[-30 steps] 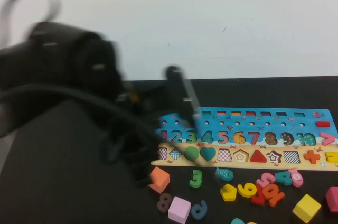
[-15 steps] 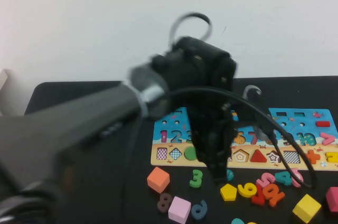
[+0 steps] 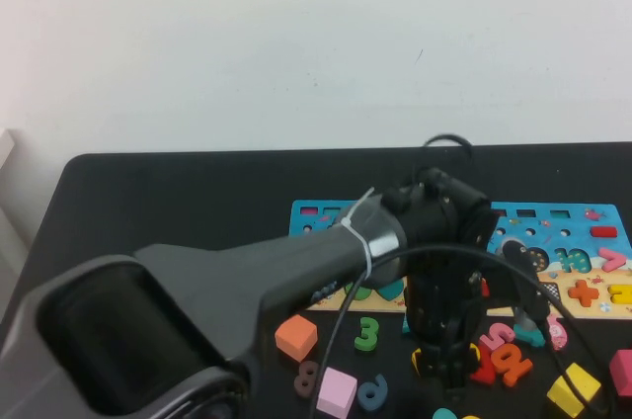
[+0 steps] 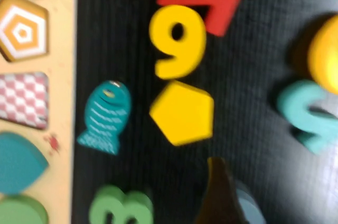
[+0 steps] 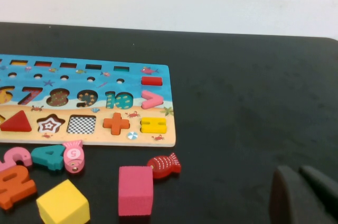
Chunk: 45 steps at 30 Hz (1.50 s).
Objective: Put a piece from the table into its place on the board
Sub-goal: Pick up the "Pentagon"
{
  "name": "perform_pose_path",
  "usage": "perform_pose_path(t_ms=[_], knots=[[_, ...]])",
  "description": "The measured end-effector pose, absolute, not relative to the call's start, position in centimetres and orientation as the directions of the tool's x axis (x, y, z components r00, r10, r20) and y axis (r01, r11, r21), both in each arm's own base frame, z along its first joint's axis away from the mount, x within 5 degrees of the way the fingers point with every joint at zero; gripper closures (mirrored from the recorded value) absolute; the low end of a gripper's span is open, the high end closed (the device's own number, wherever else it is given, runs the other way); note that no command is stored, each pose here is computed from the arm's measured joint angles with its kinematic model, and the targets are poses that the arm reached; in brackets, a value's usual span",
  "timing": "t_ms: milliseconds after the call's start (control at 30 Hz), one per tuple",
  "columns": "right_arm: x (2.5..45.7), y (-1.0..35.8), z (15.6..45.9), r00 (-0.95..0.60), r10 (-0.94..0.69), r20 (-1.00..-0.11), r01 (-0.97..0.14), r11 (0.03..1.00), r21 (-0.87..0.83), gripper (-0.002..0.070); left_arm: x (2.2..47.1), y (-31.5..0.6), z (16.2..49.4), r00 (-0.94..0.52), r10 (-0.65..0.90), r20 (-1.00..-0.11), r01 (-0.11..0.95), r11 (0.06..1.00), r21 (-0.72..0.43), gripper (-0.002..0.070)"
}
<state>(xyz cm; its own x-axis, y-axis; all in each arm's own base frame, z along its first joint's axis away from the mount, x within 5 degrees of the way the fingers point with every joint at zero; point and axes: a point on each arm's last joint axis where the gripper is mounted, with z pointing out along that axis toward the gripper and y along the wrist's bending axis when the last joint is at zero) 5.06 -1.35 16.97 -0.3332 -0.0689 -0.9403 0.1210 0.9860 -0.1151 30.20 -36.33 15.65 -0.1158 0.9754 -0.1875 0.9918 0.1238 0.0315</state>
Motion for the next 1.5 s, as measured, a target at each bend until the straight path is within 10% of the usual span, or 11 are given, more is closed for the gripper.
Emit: perform_pose_path(t_ms=[1033, 1500], knots=[[5.1, -1.4, 17.0, -0.333, -0.069, -0.940, 0.121, 0.986, -0.115, 0.0657, 32.0, -37.4, 8.9, -0.154, 0.969, -0.195, 0.976, 0.180, 0.123, 0.0237], [5.1, -1.4, 17.0, -0.333, -0.069, -0.940, 0.121, 0.986, -0.115, 0.0657, 32.0, -37.1, 8.3, -0.158, 0.975, -0.156, 0.975, 0.179, 0.132, 0.0361]])
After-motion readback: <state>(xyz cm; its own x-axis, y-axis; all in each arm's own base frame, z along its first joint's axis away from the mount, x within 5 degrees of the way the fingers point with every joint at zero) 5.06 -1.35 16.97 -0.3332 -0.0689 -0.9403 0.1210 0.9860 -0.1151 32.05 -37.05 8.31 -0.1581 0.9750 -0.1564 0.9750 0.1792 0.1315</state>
